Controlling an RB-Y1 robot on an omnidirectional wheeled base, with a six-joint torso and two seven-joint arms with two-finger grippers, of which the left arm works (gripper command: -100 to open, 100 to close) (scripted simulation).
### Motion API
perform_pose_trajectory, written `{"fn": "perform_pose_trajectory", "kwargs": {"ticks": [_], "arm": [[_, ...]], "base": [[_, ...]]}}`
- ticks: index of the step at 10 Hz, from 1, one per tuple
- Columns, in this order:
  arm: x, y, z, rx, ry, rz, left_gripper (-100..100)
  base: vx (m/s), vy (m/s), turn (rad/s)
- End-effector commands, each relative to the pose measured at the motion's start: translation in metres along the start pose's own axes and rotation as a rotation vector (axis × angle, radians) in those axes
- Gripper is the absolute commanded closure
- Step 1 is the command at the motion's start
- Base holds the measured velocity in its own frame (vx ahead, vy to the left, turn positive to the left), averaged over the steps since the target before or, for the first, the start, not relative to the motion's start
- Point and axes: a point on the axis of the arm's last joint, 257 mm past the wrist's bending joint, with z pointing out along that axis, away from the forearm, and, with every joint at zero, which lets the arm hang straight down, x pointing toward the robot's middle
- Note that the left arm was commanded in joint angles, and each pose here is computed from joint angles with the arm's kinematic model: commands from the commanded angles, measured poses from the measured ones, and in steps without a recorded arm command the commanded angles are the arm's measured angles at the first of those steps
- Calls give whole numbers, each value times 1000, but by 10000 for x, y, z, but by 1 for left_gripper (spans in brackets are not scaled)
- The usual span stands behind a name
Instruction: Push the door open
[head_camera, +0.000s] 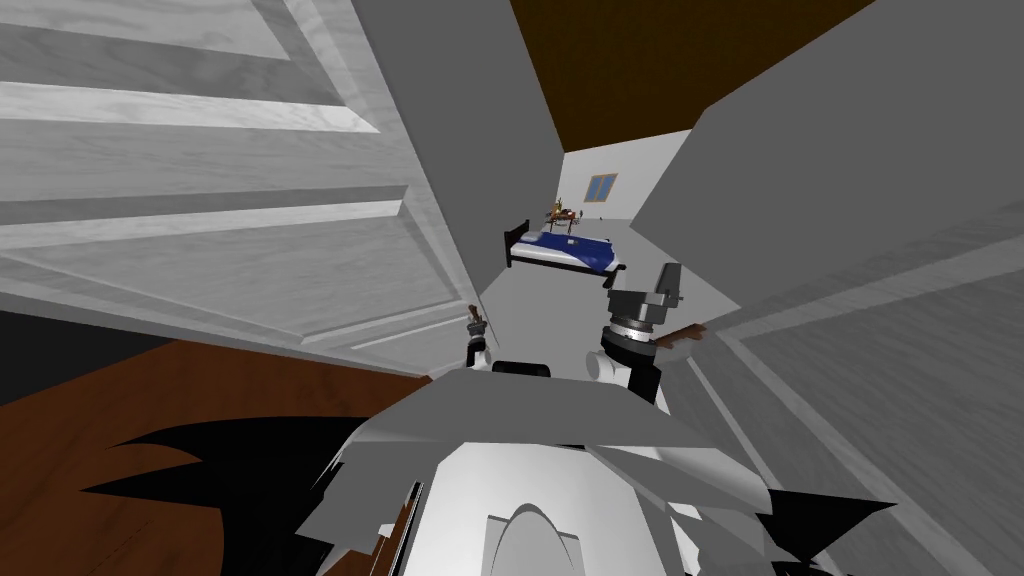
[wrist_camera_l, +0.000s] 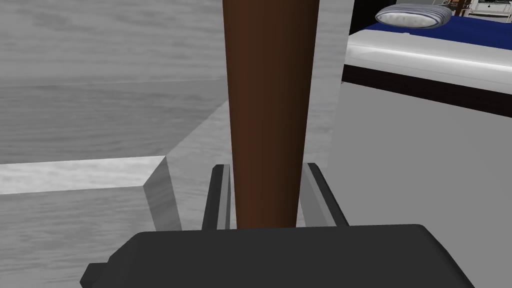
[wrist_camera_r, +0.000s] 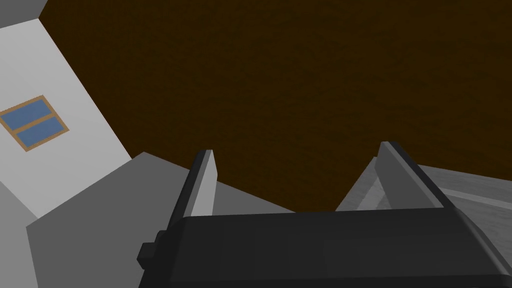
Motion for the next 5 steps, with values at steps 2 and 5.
{"fn": "perform_pose_trajectory", "kwargs": {"ticks": [2, 5], "arm": [[-8, -46, -10, 16, -2, -7, 100], [27, -327, 48, 64, 8, 7, 100]], "base": [[147, -38, 51], [168, -22, 43]]}}
